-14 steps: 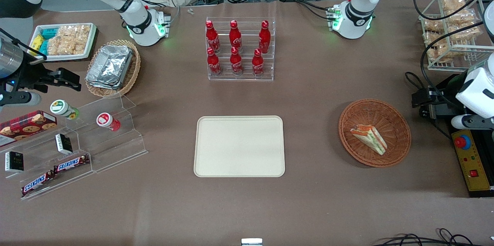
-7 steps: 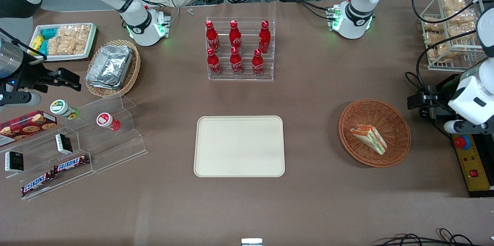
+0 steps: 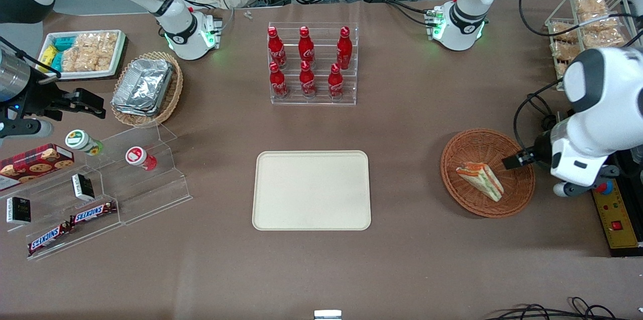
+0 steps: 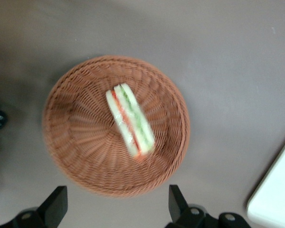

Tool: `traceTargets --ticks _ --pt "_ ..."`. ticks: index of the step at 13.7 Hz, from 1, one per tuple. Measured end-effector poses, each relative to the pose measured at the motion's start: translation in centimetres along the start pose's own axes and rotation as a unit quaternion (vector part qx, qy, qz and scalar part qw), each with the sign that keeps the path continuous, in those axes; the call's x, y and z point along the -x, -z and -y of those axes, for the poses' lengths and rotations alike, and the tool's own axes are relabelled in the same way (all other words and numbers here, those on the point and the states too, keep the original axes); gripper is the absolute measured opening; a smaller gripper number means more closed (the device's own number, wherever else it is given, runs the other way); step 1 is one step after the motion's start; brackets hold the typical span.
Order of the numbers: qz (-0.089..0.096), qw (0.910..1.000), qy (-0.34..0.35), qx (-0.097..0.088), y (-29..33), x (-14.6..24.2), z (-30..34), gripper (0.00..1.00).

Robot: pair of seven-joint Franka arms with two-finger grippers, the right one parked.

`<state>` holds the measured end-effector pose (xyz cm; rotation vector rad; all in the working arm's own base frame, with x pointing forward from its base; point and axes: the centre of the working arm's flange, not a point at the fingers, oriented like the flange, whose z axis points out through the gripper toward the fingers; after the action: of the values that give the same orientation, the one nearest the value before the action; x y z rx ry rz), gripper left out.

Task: Place sandwich from basket to tray
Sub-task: 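Lower the open left gripper over the wrapped sandwich in the basket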

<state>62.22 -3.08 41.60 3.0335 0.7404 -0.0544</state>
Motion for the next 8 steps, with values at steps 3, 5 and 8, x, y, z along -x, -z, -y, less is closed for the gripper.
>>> traceTargets --ticks 3,5,8 --pt "-0.014 0.9963 0.083 0.014 -4.6 -0.3 -0.1 0.97" --pt "-0.01 0.9942 0.106 0.014 -6.6 -0.3 0.1 0.97" --pt "0.003 0.9928 0.119 0.008 -10.5 0.0 0.7 0.97"
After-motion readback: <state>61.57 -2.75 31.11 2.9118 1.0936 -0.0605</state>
